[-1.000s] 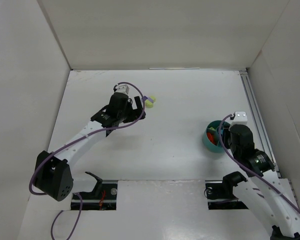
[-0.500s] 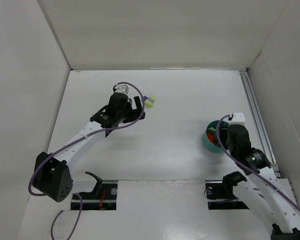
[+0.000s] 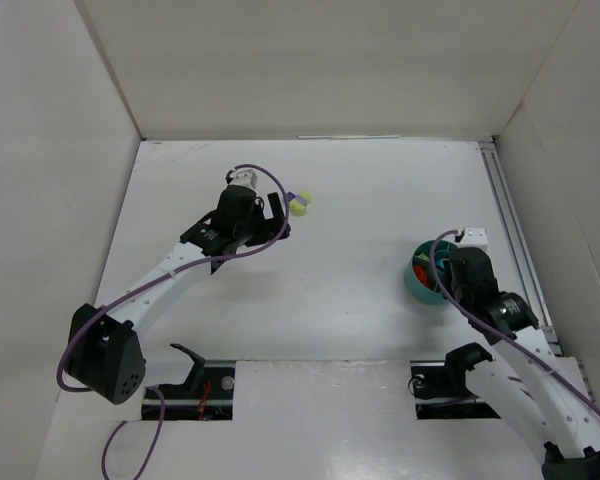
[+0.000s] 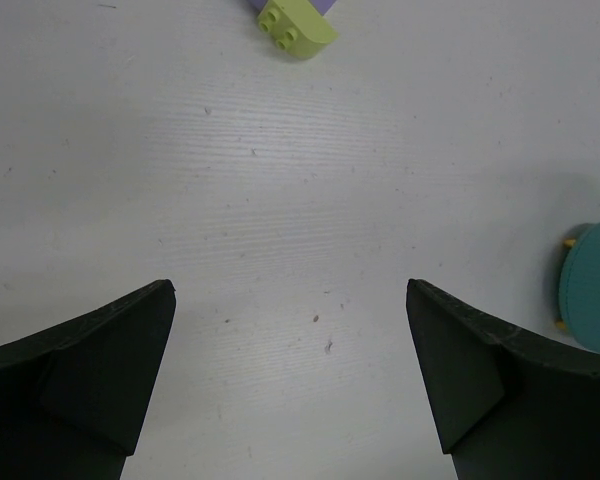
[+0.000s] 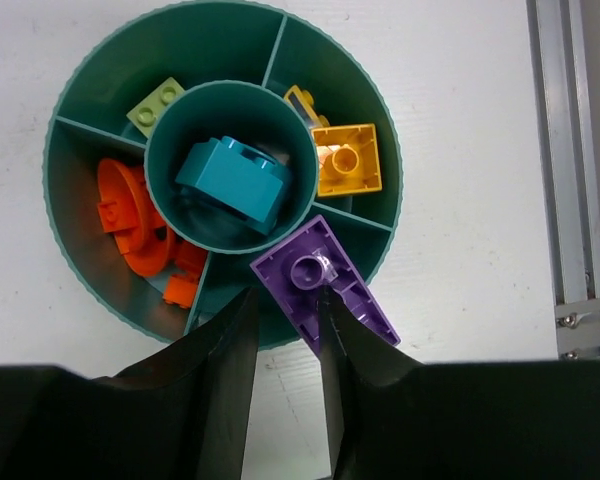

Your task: Sort the legos into containers by color

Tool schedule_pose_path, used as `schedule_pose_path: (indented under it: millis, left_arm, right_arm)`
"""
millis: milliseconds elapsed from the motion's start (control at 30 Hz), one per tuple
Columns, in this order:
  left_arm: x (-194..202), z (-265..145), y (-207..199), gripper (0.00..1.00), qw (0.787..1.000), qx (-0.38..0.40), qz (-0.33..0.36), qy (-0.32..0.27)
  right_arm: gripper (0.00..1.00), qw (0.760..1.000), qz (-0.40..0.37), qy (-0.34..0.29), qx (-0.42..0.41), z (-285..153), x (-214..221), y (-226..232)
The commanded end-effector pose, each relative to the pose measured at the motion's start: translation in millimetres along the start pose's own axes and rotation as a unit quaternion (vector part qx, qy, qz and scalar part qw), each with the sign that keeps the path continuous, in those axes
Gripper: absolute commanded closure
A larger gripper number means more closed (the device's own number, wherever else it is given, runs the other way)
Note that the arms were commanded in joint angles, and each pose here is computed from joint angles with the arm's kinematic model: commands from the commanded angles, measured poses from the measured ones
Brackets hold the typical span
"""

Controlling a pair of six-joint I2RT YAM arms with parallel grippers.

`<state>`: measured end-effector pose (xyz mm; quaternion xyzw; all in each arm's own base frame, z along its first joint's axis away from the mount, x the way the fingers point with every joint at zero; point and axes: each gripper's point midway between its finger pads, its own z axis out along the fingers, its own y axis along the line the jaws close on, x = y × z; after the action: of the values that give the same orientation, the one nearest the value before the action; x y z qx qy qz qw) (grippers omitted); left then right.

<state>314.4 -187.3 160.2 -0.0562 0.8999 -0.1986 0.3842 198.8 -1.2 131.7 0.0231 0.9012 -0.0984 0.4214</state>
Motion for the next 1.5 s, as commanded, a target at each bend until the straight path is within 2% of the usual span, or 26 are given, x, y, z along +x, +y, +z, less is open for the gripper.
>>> schedule_pose_path:
  millis: [0, 167, 367, 400, 433, 500, 767, 1033, 1233, 1367, 1400, 1467]
  left_arm:
    - [-15, -6, -9, 0.0, 1.0, 0.015, -0.001, -0.021]
    - [-15, -6, -9, 0.0, 1.0, 0.015, -0.001, -0.021]
    - [-15, -6, -9, 0.0, 1.0, 0.015, -0.001, -0.021]
    - [-13, -3, -7, 0.0, 1.0, 0.013, -0.001, -0.017]
    - [-15, -3, -9, 0.0, 1.0, 0.015, -0.001, -0.021]
    - [-19, -5, -11, 0.0, 1.0, 0.018, -0.002, -0.025]
    - [-18, 1, -13, 0.0, 0.999, 0.022, -0.002, -0.023]
    - [-16, 3, -13, 0.0, 1.0, 0.023, 0.003, -0.017]
    - [-15, 8, -15, 0.0, 0.999, 0.028, 0.008, -0.014]
    - [-17, 12, -16, 0.0, 0.999, 0.028, 0.008, -0.015]
    - [-24, 12, -17, 0.0, 0.999, 0.033, 0.009, -0.023]
    - [-33, 16, -17, 0.0, 0.999, 0.04, 0.001, -0.024]
  right_arm:
    - [0.65, 1.0, 0.013, -0.021, 0.006, 1, -18, 0]
    - [0.7, 1.0, -0.005, -0.017, -0.025, 9, -19, 15]
    - [0.82, 0.999, -0.041, 0.013, -0.034, 5, -10, 14]
    - [0.86, 0.998, -0.041, 0.014, -0.042, 5, -10, 17]
    - [0.94, 0.998, -0.041, 0.016, -0.048, 4, -9, 19]
    - [1.0, 0.998, -0.045, 0.01, -0.049, 3, -13, 19]
    - [1.0, 0.987, -0.107, 0.044, -0.107, 8, -21, 42]
    - [1.0, 0.983, -0.146, 0.074, -0.088, -13, -39, 26]
    - [1.0, 0.97, -0.194, 0.12, -0.081, -6, -33, 24]
    - [1.0, 0.969, -0.204, 0.075, -0.113, -7, -51, 35]
    - [0.97, 0.969, -0.209, 0.034, -0.13, -9, -67, 41]
    - [0.92, 0.963, -0.212, -0.009, -0.165, -14, -84, 54]
